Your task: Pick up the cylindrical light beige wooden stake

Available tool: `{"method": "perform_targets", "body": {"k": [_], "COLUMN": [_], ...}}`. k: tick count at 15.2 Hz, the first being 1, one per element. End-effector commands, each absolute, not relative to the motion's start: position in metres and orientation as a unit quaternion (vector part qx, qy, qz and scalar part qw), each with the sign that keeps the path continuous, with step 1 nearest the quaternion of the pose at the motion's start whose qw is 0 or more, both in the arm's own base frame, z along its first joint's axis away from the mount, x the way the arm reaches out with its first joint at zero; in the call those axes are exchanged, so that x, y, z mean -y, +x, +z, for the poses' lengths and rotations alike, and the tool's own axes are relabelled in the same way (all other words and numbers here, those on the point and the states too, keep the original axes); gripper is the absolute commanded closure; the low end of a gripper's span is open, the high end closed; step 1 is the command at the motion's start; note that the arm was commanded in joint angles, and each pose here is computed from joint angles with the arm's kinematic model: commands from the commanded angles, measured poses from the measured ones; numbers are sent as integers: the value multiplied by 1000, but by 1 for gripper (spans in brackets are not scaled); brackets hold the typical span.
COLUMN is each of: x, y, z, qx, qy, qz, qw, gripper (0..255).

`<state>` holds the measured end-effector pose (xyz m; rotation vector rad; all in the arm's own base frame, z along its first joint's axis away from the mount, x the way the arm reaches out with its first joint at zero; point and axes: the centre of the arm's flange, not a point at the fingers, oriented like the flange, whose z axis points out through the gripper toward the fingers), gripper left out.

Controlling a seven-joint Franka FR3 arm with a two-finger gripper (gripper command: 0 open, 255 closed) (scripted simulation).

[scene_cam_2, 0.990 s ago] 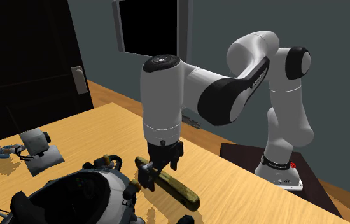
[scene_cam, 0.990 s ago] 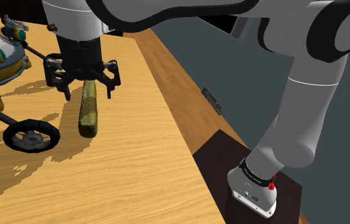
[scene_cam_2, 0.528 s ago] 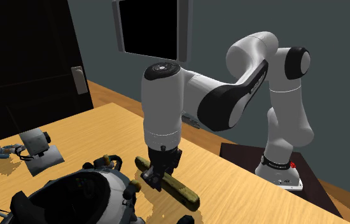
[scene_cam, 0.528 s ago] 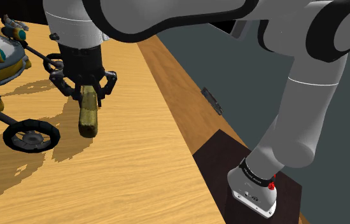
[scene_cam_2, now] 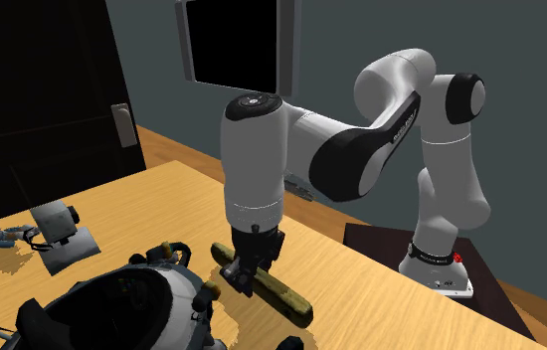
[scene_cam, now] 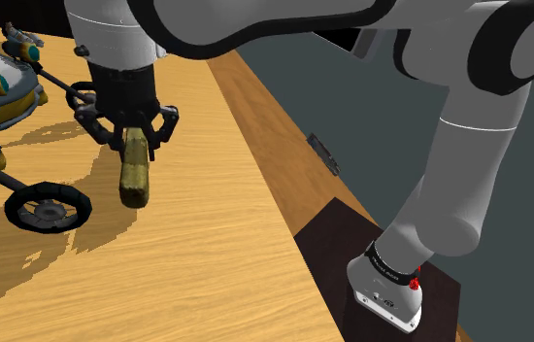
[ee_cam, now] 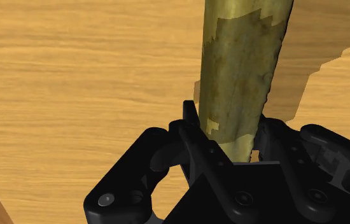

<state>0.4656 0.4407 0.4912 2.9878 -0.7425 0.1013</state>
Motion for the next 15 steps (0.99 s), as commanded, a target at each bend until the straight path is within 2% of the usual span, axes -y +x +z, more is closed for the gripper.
{"method": "perform_targets", "body": {"k": [1,15], "x": [-441,-441], "y": [466,466], "z": [501,565], "qx": [241,241], "qy": [970,970], "qz": [33,33], "qw": [31,31], "gripper": [255,255]}}
